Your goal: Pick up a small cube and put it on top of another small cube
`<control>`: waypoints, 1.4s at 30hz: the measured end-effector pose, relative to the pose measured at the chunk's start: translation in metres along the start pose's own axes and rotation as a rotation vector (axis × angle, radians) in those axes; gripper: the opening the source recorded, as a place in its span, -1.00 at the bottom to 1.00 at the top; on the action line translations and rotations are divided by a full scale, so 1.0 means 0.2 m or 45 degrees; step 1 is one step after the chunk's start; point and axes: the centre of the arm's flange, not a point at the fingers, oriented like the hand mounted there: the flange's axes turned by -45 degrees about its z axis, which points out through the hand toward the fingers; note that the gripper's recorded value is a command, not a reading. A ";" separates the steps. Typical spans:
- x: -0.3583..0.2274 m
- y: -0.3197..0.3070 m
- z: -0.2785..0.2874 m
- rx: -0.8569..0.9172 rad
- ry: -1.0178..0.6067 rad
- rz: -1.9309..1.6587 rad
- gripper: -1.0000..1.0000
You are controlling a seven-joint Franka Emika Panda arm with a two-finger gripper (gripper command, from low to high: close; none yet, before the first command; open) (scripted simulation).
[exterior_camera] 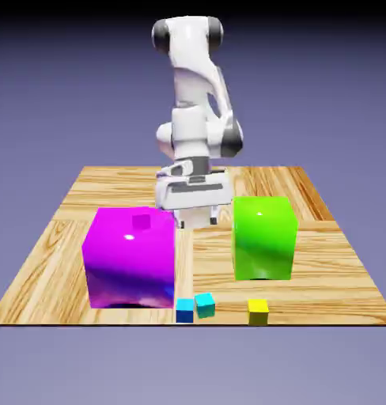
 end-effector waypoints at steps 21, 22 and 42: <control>-0.09 0.06 0.76 0.306 -0.446 -1.009 0.00; -0.09 0.06 0.78 0.319 -0.464 -1.061 0.00; 0.40 -0.47 0.74 0.395 -0.426 -1.575 -1.00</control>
